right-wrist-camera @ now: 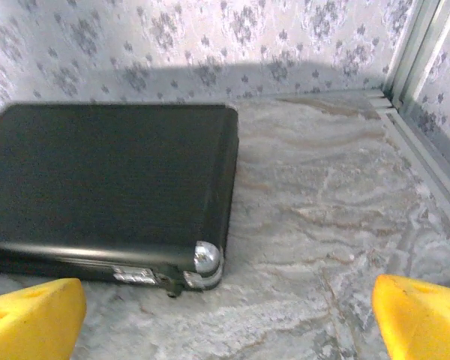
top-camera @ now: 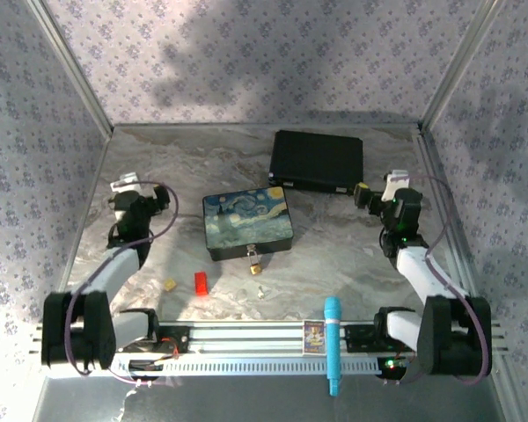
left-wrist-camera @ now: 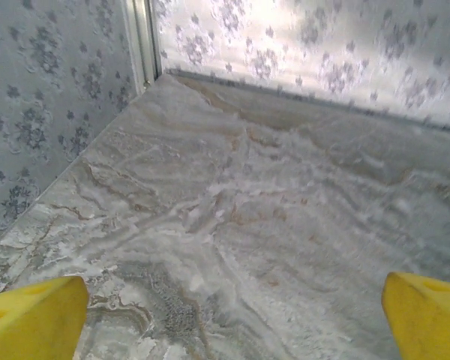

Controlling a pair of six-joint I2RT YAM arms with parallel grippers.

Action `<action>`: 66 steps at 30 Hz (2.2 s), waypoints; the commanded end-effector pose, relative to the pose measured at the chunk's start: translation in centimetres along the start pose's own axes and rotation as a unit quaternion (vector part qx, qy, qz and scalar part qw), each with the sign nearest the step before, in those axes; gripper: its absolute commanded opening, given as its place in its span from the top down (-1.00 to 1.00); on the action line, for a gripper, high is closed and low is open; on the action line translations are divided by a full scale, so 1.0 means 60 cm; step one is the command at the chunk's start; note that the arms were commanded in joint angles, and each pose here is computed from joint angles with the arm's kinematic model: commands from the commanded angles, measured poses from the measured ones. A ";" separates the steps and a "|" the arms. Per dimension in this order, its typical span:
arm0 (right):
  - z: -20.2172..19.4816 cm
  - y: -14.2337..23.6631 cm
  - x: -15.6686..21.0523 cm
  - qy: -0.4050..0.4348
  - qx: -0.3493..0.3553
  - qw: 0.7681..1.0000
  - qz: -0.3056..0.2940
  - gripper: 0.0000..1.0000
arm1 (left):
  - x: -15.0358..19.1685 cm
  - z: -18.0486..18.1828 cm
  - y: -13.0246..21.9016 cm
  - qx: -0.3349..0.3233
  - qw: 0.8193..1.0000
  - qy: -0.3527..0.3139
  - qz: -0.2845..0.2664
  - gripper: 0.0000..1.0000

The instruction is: Unlock a padlock with a key

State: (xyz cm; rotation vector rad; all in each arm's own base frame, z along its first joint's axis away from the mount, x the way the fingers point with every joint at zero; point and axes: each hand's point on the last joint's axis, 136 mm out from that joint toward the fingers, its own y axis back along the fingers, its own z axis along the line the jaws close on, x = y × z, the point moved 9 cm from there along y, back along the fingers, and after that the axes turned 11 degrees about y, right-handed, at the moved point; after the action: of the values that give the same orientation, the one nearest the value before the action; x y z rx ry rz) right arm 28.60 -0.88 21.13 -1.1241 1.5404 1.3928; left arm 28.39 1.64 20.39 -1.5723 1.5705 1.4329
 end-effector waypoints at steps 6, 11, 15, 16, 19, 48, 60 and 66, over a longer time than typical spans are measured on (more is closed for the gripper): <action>0.066 0.067 -0.008 -0.157 -0.172 0.958 0.164 -0.95 | 0.004 -0.029 0.119 0.099 0.943 0.252 0.194 -1.00; 0.168 0.117 0.028 -0.124 -0.213 0.938 0.242 -0.96 | 0.049 -0.055 0.174 0.145 0.897 0.264 0.325 -1.00; 0.234 0.152 0.055 -0.090 -0.221 0.936 0.259 -0.95 | 0.077 -0.079 0.220 0.171 0.884 0.224 0.374 -1.00; 0.253 0.162 0.062 -0.083 -0.221 0.935 0.264 -0.94 | 0.085 -0.084 0.232 0.174 0.883 0.212 0.381 -1.00; 0.297 0.184 0.082 -0.047 -0.219 0.933 0.281 -0.83 | 0.115 -0.095 0.255 0.187 0.873 0.193 0.406 -1.00; 0.555 0.268 0.221 0.104 -0.219 0.897 0.371 0.34 | 0.194 -0.126 0.279 0.188 0.867 0.140 0.441 -0.84; 0.545 0.269 0.232 0.117 -0.215 0.894 0.375 0.86 | 0.197 -0.125 0.281 0.183 0.867 0.150 0.439 -0.82; 0.523 0.267 0.202 0.096 -0.279 0.894 0.336 1.00 | 0.208 -0.148 0.284 0.225 0.840 0.217 0.444 -0.55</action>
State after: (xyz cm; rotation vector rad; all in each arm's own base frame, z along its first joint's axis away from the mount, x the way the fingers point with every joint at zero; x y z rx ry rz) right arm 8.42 29.86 10.38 -1.0518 1.9132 2.3183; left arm 12.68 -13.99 17.13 -0.8777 2.8233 1.1209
